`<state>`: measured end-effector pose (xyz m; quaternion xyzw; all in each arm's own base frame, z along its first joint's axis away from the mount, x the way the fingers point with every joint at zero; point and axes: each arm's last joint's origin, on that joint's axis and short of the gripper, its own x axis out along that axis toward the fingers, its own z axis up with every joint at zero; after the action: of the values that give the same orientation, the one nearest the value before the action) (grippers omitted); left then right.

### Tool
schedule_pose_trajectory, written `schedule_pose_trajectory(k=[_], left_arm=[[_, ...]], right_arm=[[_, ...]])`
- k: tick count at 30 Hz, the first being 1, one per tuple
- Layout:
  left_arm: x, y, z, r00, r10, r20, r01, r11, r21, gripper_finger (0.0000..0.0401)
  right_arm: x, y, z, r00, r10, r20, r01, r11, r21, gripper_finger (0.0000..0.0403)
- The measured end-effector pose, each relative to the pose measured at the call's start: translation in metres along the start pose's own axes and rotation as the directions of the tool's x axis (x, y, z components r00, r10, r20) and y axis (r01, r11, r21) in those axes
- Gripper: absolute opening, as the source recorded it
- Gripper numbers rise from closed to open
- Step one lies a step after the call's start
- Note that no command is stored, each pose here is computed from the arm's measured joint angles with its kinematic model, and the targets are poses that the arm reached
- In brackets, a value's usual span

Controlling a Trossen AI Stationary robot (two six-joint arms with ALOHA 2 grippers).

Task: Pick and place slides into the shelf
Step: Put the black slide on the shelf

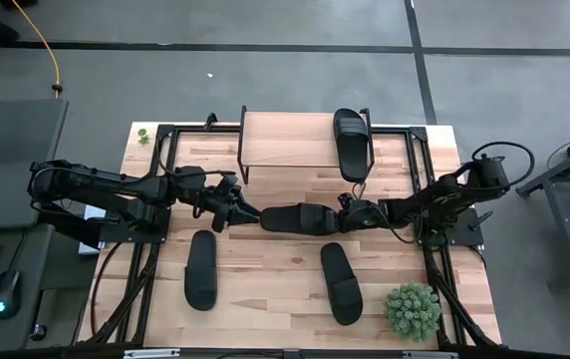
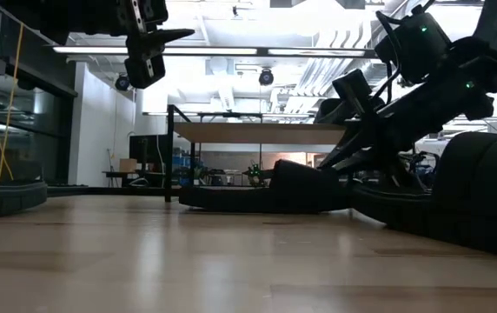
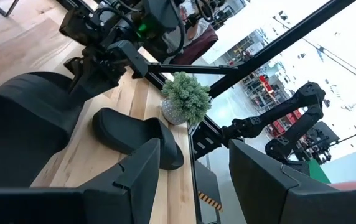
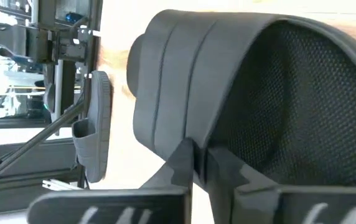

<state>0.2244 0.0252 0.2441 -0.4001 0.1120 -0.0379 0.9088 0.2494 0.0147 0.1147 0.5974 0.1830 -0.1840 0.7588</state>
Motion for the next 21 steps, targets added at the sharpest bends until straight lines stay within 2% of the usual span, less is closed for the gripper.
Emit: schedule_pose_trajectory(k=[5,12,17,21], left_arm=[[0.0,0.001,-0.001,1.0,0.006,-0.005,-0.006,1.0,0.02,0.0177],[0.0,0.0,-0.001,1.0,-0.005,-0.014,0.005,0.999,0.051,0.0177],[0.0,-0.002,0.0,0.999,-0.033,-0.035,0.037,0.992,0.117,0.0177],[0.001,-0.014,0.011,0.997,-0.075,-0.019,0.077,0.977,0.198,0.0177]], right_arm=[[0.0,0.002,0.0,1.0,0.018,0.001,-0.018,1.0,0.01,0.0006],[-0.001,0.012,0.0,0.989,0.141,-0.048,-0.14,0.99,0.02,0.0002],[-0.003,0.021,0.0,0.966,0.238,-0.105,-0.233,0.971,0.053,0.0001],[-0.011,0.029,0.001,0.947,0.283,-0.149,-0.278,0.959,0.056,0.0001]])
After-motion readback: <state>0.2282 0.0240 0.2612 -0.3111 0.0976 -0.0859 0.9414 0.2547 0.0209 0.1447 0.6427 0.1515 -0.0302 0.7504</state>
